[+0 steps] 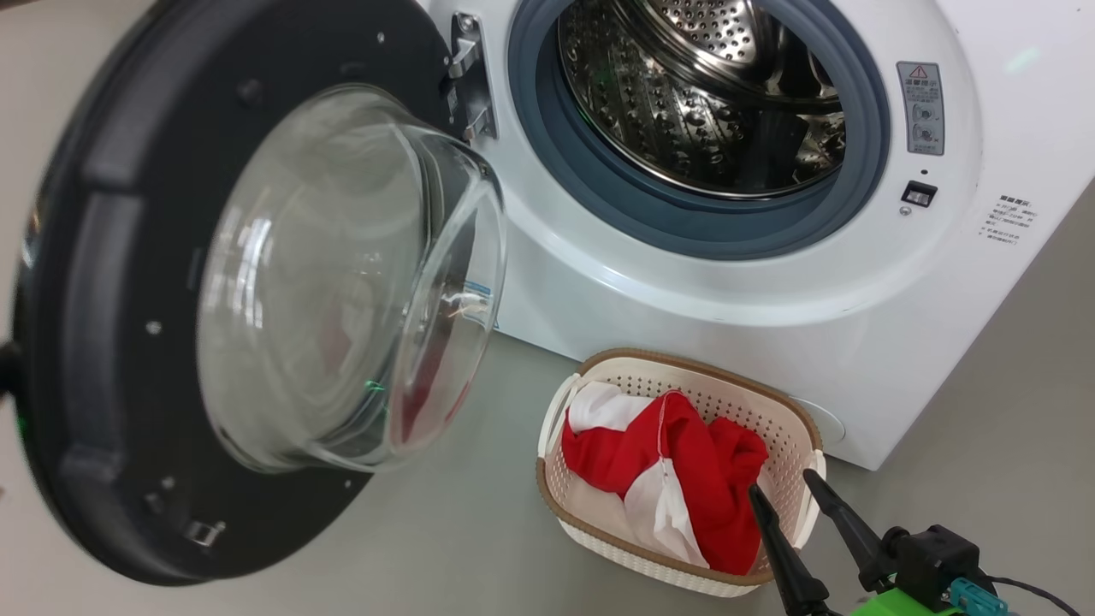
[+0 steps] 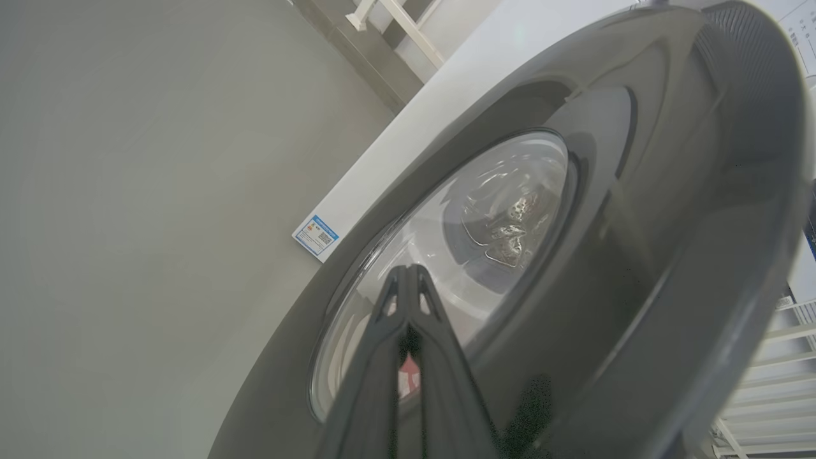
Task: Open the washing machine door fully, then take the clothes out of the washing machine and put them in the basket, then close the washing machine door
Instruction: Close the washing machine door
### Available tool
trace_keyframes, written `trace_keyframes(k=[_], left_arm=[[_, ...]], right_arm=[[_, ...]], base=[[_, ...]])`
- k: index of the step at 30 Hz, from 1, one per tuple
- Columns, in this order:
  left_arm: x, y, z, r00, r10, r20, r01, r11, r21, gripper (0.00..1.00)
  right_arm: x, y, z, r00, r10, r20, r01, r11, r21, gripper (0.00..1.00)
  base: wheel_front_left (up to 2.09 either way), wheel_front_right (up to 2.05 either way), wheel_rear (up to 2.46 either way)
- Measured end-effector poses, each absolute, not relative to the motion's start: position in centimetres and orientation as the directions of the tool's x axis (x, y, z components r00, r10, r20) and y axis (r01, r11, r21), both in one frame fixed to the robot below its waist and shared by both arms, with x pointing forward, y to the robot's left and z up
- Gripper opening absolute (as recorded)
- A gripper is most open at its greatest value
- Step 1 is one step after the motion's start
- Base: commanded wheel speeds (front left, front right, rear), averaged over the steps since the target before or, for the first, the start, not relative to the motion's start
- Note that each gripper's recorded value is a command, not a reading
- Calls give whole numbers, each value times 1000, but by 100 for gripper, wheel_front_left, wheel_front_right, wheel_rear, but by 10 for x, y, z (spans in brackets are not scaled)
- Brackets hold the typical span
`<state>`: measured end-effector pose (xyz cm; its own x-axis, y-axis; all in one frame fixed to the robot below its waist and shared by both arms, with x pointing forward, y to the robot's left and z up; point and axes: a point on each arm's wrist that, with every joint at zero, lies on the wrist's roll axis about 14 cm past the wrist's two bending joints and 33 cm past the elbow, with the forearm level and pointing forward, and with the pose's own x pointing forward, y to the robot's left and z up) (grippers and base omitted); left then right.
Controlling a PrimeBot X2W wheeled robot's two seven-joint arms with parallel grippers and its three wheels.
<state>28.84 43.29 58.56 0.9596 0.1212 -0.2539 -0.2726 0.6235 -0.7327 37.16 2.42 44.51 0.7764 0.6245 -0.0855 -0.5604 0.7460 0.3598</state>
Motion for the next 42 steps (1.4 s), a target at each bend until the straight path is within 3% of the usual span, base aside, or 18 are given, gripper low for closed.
trace_keyframes(k=[24,42], left_arm=[[321,310,621,960,-261,-100,120,707,-697,0],[367,216,632,877,-480,-15,347,656,-670,0]], right_arm=[[368,-11,447,845,528,-86,-468,807,362,100],[367,-49,442,901,422,-101,-360,857,369,100]], base=[[0,0,0],[0,0,0]])
